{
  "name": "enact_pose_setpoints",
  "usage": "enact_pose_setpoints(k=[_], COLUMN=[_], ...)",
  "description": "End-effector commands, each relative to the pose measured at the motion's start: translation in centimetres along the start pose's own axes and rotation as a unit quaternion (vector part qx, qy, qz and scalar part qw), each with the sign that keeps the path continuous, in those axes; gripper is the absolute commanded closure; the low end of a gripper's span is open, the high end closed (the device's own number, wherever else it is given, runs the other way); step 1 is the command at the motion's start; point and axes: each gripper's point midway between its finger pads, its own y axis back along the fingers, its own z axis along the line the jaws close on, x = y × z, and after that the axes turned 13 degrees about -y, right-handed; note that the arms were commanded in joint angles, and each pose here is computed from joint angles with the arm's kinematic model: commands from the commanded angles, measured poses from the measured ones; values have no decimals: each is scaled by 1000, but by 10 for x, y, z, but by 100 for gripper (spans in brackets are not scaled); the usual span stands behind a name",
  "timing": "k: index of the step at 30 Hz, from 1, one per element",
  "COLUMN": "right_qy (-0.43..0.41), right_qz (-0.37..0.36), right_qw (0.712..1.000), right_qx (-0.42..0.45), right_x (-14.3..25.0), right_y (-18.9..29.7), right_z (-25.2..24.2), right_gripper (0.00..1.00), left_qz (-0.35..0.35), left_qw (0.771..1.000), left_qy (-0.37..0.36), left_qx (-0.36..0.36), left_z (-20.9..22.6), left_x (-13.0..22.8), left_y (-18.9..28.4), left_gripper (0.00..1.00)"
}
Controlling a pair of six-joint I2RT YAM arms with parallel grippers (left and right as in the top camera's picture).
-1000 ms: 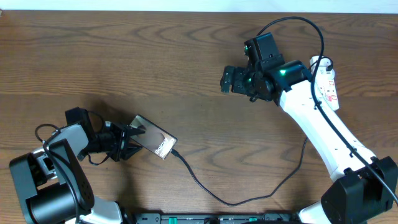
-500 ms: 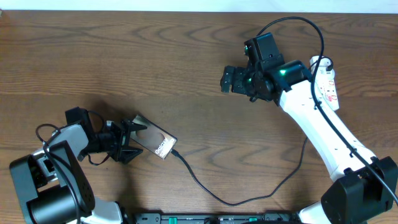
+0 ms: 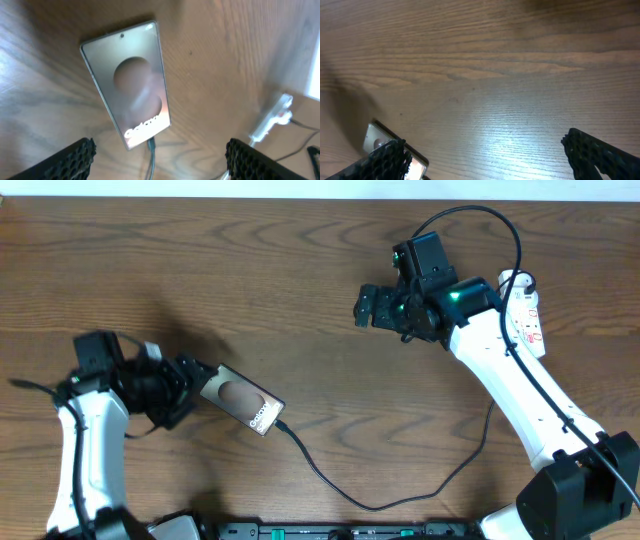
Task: Plug charger to phone and switch on socket
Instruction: 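Lay the phone flat and open the left gripper, then raise the left gripper up away from the phone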
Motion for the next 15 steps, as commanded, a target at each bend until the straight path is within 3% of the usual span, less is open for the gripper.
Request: enact_pose_setpoints(k=[1,9,15], right_qy=[-2,-3,-4], right_qz=[-13,-11,-4], right_qw=[1000,1000,1000], right_qx=[-7,-5,2], right_x=[-5,-4,-1], right_y=[5,5,4], right_z=[6,5,1], right_gripper=[1,1,1], left_qz=[-56,-137,-169], left_qw=[986,927,887], left_qy=[-107,-249,-326], left_qx=[-119,-244,-280], left_z=[-17,-89,-126], left_x=[-32,-55,-47], left_y=[44,107,111], left_gripper=[15,15,14])
